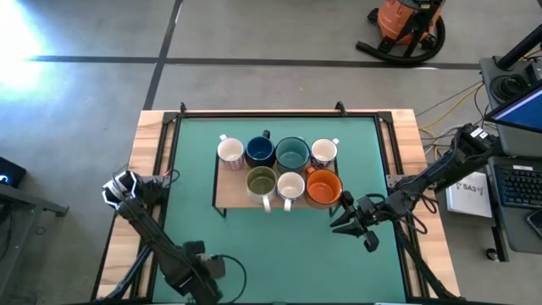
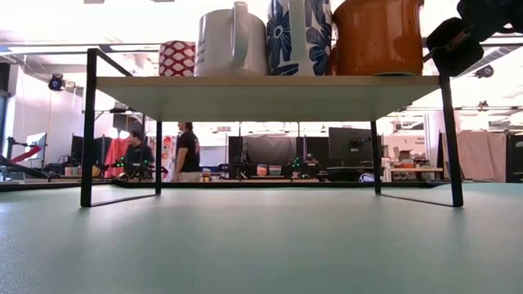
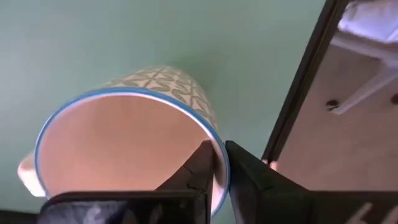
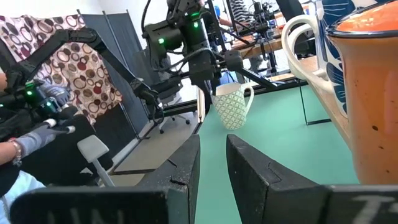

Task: Place coffee mugs
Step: Put the white green patterned mug on the shelf

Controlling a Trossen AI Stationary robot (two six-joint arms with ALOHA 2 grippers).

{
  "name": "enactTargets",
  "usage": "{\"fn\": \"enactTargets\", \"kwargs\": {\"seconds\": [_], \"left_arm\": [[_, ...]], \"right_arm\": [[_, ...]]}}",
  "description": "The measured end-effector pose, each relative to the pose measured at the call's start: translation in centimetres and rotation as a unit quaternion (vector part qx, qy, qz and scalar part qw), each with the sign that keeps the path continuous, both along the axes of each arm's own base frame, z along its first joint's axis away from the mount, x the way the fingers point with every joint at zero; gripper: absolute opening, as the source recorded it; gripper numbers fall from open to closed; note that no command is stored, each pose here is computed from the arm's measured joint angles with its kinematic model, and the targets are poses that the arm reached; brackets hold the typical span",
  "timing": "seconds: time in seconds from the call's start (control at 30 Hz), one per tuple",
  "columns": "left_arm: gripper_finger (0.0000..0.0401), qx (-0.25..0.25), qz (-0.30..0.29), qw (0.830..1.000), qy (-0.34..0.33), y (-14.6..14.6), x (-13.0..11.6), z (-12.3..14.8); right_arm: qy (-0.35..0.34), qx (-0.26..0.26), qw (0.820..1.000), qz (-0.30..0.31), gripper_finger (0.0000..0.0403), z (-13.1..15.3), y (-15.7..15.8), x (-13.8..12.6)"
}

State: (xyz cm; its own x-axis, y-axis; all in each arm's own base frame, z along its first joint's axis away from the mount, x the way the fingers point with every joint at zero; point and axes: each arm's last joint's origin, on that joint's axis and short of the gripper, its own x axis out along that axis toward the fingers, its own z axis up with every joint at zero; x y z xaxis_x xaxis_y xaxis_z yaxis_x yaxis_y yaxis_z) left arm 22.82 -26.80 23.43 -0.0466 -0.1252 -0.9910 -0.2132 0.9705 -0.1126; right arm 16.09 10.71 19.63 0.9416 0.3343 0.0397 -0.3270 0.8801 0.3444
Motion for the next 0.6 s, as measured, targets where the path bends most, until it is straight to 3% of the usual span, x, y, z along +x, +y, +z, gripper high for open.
{"fn": "enactTargets", "kwargs": {"seconds": [0.13, 0.27, 0.43, 0.6], "left_arm": [[0.0007, -0.01, 0.046, 0.999, -0.01, 0.8, 1.5, 0.7], [0.0006, -0.016, 0.159, 0.987, -0.013, 2.4, 3.5, 1.4], [0.0006, -0.008, 0.323, 0.946, -0.035, 4.1, 5.5, 2.1], [0.0006, -0.023, 0.42, 0.905, -0.055, 5.0, 6.8, 2.6]], "right_arm": [[0.001, -0.001, 1.0, 0.0, 0.0068, 0.0, 0.0, 0.0], [0.001, -0.001, 1.0, 0.0, 0.0068, 0.0, 0.0, 0.0], [0.001, -0.001, 1.0, 0.0, 0.0068, 0.0, 0.0, 0.0], [0.001, -0.001, 1.0, 0.0, 0.0068, 0.0, 0.0, 0.0]]}}
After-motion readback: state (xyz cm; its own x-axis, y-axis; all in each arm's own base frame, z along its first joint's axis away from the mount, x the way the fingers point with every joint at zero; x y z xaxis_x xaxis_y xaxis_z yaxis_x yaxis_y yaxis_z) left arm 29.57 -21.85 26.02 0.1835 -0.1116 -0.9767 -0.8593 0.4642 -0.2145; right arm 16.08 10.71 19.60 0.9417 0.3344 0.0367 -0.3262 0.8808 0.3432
